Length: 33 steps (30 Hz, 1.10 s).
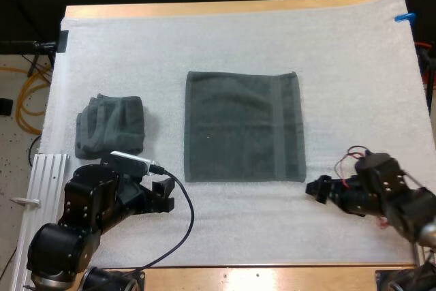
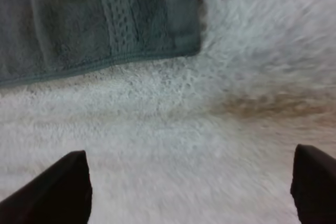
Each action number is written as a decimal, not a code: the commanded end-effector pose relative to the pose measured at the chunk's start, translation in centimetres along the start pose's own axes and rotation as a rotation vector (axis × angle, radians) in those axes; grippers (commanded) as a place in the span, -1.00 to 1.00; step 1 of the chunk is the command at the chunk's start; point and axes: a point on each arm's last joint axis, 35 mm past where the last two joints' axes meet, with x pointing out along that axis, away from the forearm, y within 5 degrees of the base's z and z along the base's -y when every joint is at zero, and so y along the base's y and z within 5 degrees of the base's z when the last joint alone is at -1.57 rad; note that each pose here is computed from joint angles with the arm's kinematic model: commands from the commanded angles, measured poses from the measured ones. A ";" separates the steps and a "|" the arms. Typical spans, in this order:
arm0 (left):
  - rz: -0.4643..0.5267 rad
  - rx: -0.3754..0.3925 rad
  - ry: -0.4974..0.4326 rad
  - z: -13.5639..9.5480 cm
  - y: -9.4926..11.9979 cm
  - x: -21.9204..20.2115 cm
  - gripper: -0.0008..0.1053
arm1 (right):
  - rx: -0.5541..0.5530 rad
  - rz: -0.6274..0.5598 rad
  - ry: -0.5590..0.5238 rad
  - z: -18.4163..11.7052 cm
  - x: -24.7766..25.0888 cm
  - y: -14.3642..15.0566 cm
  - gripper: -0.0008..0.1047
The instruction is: Pick towel from pile fold and stack
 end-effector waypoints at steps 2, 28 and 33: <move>-0.028 -0.005 -0.026 0.3 -0.2 -0.2 0.28 | 0.045 0.080 -0.081 1.2 1.5 0.1 0.45; -0.040 -0.005 -0.020 0.2 -0.2 -0.1 0.28 | 0.214 0.176 -0.018 2.8 8.4 -1.1 -0.56; -0.105 -0.019 0.037 -0.8 0.3 1.3 0.28 | 0.205 0.166 -0.026 2.8 8.5 -1.1 -0.99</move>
